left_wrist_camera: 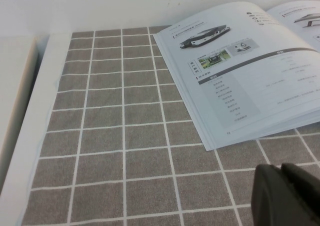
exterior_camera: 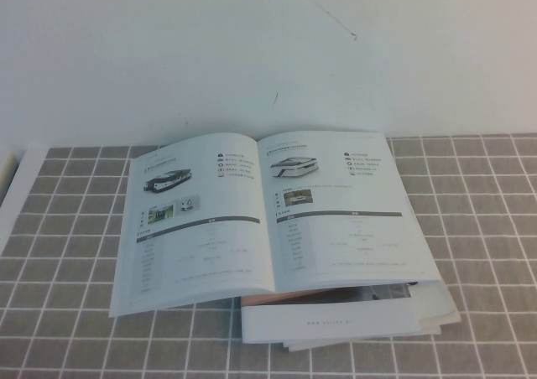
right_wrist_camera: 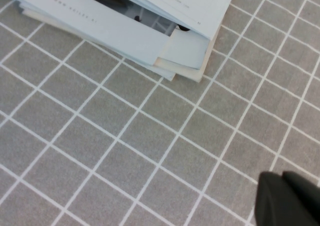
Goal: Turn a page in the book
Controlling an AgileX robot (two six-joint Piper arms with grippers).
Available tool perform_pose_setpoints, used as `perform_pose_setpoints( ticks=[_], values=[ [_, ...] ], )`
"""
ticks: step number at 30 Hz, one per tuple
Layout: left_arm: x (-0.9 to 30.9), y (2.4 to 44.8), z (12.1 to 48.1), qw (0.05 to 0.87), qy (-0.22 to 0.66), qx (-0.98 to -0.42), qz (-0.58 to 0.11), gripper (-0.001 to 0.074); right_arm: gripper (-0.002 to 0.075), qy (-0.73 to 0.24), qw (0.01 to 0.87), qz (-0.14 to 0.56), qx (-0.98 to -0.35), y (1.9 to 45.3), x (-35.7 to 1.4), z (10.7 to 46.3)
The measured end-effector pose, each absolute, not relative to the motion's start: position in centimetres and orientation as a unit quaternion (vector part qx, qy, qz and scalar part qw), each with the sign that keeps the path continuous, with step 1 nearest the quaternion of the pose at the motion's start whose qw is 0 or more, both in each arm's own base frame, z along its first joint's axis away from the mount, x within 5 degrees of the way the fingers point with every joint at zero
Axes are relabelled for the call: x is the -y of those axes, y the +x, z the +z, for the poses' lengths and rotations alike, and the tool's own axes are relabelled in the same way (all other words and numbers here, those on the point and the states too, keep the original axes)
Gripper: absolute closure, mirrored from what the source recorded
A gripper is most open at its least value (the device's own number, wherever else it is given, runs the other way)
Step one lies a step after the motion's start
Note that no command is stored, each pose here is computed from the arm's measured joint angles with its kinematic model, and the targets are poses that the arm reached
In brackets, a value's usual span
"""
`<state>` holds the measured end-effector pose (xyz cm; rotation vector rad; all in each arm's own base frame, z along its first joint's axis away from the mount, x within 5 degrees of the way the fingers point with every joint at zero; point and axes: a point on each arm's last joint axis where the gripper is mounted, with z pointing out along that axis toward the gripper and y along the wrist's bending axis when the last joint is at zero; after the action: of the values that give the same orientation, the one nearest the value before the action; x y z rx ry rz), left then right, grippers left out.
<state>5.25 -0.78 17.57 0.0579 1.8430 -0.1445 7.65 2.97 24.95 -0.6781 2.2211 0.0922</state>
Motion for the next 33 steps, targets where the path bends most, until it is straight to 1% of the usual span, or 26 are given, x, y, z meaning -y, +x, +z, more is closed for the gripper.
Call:
perform_pose_setpoints(
  ticks=[8, 11, 15, 19, 23, 26, 33],
  values=[
    [0.8, 5.2, 17.6, 0.602, 0.025, -0.796, -0.062, 0.0738, 0.0727, -0.263, 0.411, 0.032, -0.873, 7.2, -2.7, 24.2],
    [0.8, 5.2, 17.6, 0.602, 0.025, -0.796, -0.062, 0.0738, 0.0727, -0.237, 0.45, 0.011, -0.861, 7.2, -2.2, 23.2],
    [0.8, 5.2, 17.6, 0.601, 0.025, -0.796, -0.062, 0.0738, 0.0727, -0.184, 0.534, -0.02, -0.825, 7.1, -1.3, 21.3],
    [0.8, 5.2, 17.6, 0.601, 0.025, -0.796, -0.062, 0.0738, 0.0727, -0.14, 0.582, -0.052, -0.799, 6.4, -0.5, 19.6],
    [0.8, 5.2, 17.6, 0.601, 0.025, -0.796, -0.062, 0.0738, 0.0727, -0.104, 0.596, -0.076, -0.792, 5.9, 0.0, 17.8],
    [0.8, 5.2, 17.6, 0.601, 0.025, -0.796, -0.062, 0.0738, 0.0727, -0.08, 0.61, -0.08, -0.784, 5.5, 0.1, 17.7],
    [0.8, 5.2, 17.6, 0.601, 0.025, -0.796, -0.062, 0.0738, 0.0727, -0.065, 0.587, -0.074, -0.803, 5.3, 0.2, 17.1]
  ],
)
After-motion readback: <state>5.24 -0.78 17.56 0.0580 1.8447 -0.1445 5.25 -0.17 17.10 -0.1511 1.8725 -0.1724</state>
